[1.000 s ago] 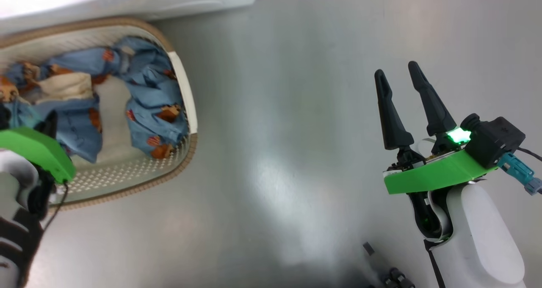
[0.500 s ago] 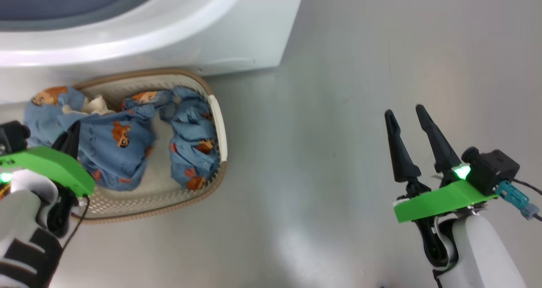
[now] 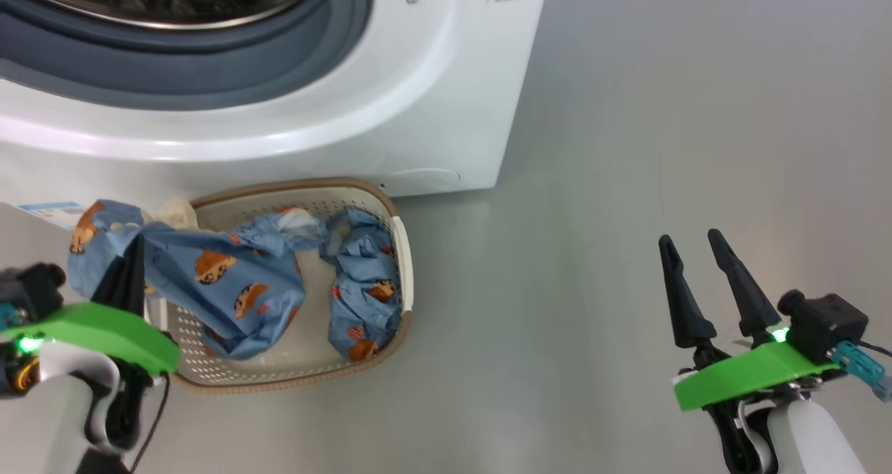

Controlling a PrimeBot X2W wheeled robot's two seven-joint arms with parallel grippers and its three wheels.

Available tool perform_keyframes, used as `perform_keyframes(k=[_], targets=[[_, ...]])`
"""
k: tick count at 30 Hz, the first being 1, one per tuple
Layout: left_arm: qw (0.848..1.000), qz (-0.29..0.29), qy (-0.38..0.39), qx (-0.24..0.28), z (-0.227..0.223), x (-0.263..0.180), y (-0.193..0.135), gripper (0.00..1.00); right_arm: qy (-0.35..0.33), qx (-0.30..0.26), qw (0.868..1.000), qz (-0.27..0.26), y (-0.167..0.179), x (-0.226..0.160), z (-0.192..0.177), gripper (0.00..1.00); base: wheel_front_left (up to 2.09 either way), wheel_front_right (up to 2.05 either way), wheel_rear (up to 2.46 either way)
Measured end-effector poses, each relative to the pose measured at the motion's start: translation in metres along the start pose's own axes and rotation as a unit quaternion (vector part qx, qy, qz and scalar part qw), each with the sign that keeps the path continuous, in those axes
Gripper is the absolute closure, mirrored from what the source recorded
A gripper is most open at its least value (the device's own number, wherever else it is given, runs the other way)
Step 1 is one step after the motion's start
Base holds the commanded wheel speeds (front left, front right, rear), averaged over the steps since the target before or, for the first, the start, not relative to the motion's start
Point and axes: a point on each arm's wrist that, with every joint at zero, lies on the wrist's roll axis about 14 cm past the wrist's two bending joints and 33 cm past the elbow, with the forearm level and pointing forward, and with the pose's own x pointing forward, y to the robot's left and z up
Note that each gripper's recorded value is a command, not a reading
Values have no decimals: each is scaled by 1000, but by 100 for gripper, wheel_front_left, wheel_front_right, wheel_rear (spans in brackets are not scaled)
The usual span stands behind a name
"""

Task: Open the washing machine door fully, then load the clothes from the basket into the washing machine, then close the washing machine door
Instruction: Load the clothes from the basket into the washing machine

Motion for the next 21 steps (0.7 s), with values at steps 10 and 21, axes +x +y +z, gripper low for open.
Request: perform_keyframes(k=[10, 21], targets=[[996, 18, -83, -18, 31, -50, 1, 100, -12, -1, 1000, 3, 2, -13, 13, 0, 0, 0, 0], [993, 22, -113, -31, 32, -75, -9, 100, -18, -1, 1000, -12, -7, -23, 18, 0, 0, 0, 0]])
